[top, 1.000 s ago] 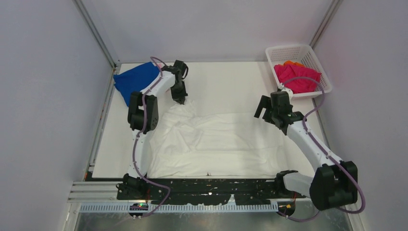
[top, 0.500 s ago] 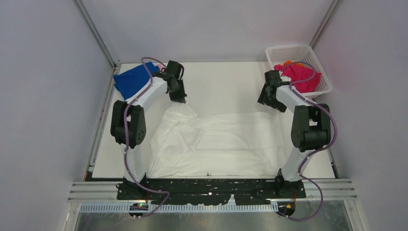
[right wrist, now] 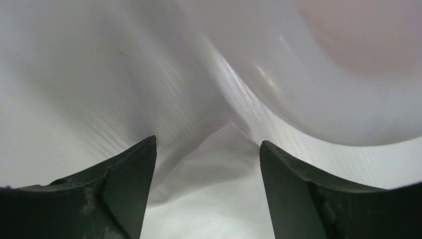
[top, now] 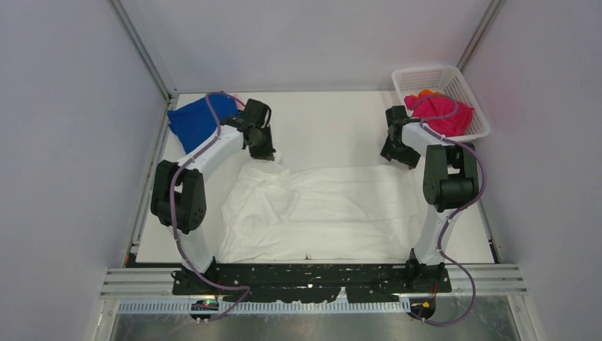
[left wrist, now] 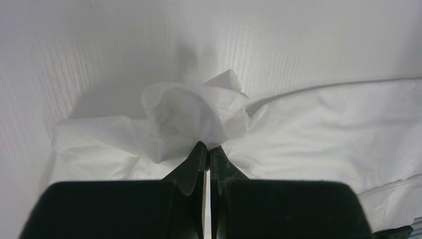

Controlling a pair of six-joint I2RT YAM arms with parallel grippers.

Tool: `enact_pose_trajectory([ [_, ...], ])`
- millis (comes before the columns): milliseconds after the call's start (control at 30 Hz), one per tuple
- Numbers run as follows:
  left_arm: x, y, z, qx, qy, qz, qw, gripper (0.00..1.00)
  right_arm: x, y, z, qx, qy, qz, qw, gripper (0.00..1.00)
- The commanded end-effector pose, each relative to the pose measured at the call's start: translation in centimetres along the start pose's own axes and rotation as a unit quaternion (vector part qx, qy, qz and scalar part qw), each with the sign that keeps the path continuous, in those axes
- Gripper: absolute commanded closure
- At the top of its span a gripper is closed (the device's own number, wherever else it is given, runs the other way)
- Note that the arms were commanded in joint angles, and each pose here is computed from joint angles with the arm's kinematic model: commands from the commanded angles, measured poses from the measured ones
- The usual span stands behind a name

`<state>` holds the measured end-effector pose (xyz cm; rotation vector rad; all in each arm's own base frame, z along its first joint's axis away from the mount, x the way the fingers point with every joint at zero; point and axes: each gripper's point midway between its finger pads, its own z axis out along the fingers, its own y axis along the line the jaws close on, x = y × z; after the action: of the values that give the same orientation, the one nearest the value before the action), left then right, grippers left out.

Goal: Fold and stack the t-shirts
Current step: Grab the side of the flattened tshirt furthest away from the robot with both arms

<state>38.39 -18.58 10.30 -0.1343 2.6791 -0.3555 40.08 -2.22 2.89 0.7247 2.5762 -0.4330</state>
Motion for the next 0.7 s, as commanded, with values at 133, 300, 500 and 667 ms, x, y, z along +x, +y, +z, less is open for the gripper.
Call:
enact_pose_trajectory([
  [133, -0.2, -0.6, -2.4, 0.014, -0.041, 0.007, 0.999, 1.00, 1.0, -2.1, -1.1, 0.026, -0.015, 0.009, 1.000, 0.41],
  [300, 0.6, -0.6, -2.9, 0.015, -0.046, 0.014, 0.999, 1.00, 0.3, -2.0, -1.3, 0.022, -0.031, 0.012, 0.999, 0.72],
  [500, 1.3, -0.4, -3.3, 0.016, -0.049, 0.020, 0.998, 1.00, -1.2, -1.4, -2.6, 0.004, -0.058, -0.002, 0.998, 0.80],
  [667, 1.8, -0.4, -4.3, 0.012, -0.067, 0.030, 0.997, 1.00, -0.7, -1.7, -4.6, -0.008, -0.077, -0.008, 0.997, 0.81],
])
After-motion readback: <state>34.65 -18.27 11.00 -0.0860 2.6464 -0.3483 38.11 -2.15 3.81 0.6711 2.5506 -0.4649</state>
